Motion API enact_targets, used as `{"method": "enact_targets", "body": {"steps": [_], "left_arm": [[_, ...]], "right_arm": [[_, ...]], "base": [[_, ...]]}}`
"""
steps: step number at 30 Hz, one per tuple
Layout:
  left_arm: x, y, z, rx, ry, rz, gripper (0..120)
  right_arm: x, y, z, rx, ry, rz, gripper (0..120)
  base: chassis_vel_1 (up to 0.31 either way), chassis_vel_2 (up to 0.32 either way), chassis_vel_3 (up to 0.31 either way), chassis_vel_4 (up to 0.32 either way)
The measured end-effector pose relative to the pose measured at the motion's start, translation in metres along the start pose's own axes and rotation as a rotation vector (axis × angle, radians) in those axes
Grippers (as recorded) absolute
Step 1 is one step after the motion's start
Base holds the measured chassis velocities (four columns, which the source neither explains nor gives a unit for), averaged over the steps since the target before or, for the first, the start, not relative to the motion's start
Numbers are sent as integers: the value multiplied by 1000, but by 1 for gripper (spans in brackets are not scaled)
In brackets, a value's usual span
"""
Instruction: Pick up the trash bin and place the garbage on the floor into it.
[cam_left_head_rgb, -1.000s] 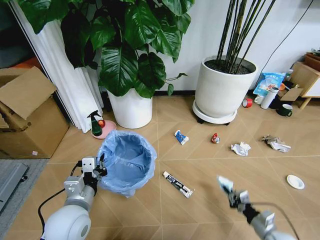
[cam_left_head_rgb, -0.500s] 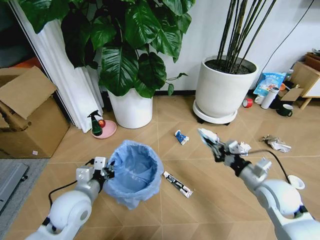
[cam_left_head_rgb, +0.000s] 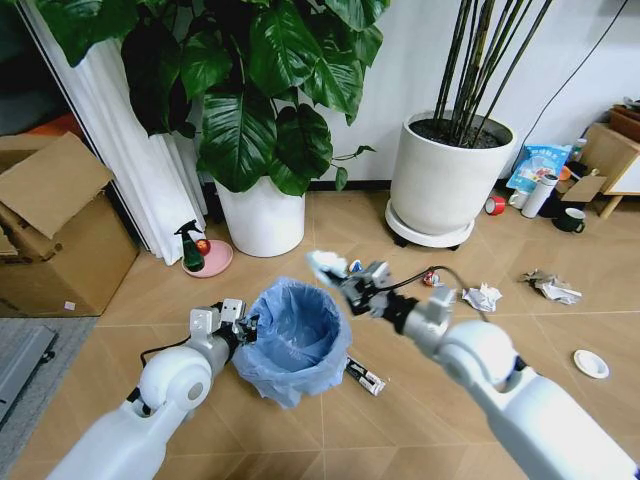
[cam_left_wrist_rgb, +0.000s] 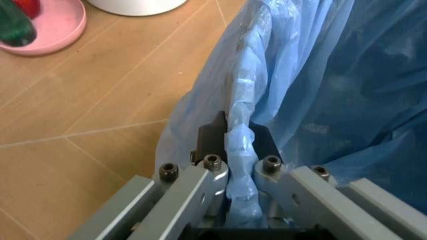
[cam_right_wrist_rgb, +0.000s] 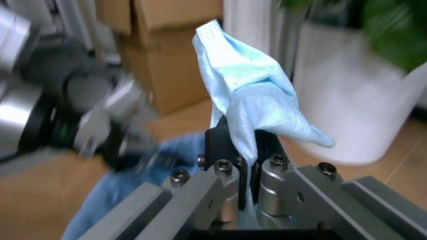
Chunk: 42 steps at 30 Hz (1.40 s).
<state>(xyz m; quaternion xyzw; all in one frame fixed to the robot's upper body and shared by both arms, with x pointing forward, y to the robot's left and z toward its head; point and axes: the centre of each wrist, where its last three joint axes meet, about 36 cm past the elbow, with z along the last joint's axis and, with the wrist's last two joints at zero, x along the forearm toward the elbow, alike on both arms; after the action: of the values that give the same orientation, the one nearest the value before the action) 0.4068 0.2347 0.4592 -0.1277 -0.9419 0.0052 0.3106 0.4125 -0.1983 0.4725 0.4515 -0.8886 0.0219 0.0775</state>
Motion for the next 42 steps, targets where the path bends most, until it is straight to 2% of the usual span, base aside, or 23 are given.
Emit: {"method": "enact_targets", "body": {"steps": [4,6,8,11,12,15,16,19,20,21,22,23,24,26,29,33,38,42], "left_arm": [[-1,2,-3,1,-3,-2,0],[-1,3,-4,2,-4,-5,0],[-1,4,-4,2,-5,-6,0],[-2,5,-6,6,-11,-10,0],[-2,5,-6,6,-11,-10,0],[-2,5,-7,8,-13,-10,0],[-2,5,-7,8,-13,-10,0],[-2,5,-7,8,-13,-10,0],[-2,5,-7,8,-13,-10,0],[-2,5,-7,8,-14,-11,0],[-2,5,-7,8,-14,-11,0],[-2,5,-7,8,-14,-11,0],[-2,5,-7,8,-14,-11,0],[-2,5,-7,9,-14,-11,0],[0,9,-7,14,-19,-19,0],[7,24,-10,39,-53,-71,0],[13,40,-11,56,-77,-127,0],[18,48,-8,56,-78,-158,0]], "right_arm": [[-8,6,2,-11,77,-21,5],[-15,8,4,-16,110,-19,17],[-17,9,4,-19,118,-18,20],[-22,10,7,-33,135,-20,35],[-22,10,7,-33,135,-20,35],[-24,9,8,-36,139,-19,49],[-24,9,8,-36,139,-19,49],[-25,9,8,-37,139,-19,64],[-25,9,8,-37,139,-19,64],[-25,9,8,-37,138,-19,69],[-25,9,8,-37,137,-17,82],[-24,9,8,-37,136,-17,87],[-24,9,8,-37,136,-17,87],[-24,9,8,-37,135,-16,97],[-29,7,10,-39,124,-3,100],[-28,-8,-3,-49,52,97,100],[10,-35,-16,-47,8,230,100],[43,-55,-1,-50,46,309,100]], "base": [[0,0,0,0],[0,0,0,0],[0,0,0,0],[0,0,0,0],[0,0,0,0],[0,0,0,0],[0,0,0,0],[0,0,0,0],[0,0,0,0],[0,0,0,0],[0,0,0,0],[0,0,0,0],[0,0,0,0],[0,0,0,0],[0,0,0,0],[0,0,0,0],[0,0,0,0],[0,0,0,0]]}}
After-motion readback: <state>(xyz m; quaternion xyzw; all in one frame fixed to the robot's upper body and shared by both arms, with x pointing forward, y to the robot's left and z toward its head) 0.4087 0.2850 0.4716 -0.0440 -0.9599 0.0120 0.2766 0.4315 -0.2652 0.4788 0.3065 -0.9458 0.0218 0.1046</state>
